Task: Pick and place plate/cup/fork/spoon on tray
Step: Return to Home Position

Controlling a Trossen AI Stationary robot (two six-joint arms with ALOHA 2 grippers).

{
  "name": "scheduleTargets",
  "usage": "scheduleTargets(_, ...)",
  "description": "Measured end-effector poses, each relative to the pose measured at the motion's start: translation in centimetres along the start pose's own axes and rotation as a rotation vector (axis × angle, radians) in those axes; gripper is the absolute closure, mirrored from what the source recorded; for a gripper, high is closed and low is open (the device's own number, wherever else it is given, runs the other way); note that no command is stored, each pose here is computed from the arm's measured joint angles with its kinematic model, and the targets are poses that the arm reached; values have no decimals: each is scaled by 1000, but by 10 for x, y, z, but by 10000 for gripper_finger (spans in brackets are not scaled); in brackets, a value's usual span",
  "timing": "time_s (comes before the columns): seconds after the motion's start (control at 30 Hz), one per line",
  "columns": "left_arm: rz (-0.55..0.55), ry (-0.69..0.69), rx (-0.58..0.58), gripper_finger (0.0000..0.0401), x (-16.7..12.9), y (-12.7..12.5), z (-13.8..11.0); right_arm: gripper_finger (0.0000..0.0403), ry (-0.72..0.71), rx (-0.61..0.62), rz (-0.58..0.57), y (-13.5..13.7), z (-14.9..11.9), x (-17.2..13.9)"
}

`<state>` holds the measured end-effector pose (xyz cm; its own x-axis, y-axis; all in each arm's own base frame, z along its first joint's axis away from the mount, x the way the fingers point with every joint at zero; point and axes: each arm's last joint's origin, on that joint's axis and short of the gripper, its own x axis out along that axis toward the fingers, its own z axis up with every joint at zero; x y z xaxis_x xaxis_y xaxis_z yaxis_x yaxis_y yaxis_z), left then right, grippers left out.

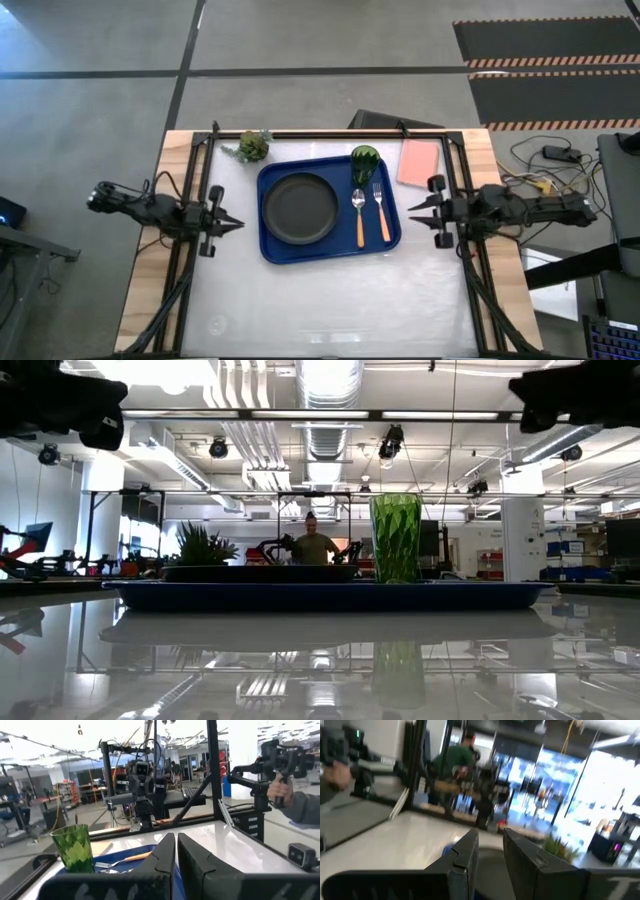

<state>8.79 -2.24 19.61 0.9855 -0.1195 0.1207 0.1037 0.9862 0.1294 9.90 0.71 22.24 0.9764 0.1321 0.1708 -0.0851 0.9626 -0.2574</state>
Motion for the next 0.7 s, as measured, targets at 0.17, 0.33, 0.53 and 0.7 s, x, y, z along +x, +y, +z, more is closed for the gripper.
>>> scheduleTargets(0.17,-14,-8,71,400,3,-3,-16,323,-45,-32,-20,-1,2,-8)
scheduleTargets(0.33,-57,-20,90,400,3,-5,-18,323,-21,-87,46,5,-9,-14)
scheduleTargets(0.53,-152,-23,115,400,3,-8,-19,323,-7,-119,63,8,-23,-12)
scheduleTargets(0.7,-149,-27,115,400,3,-8,-19,323,29,-90,78,13,-41,-11)
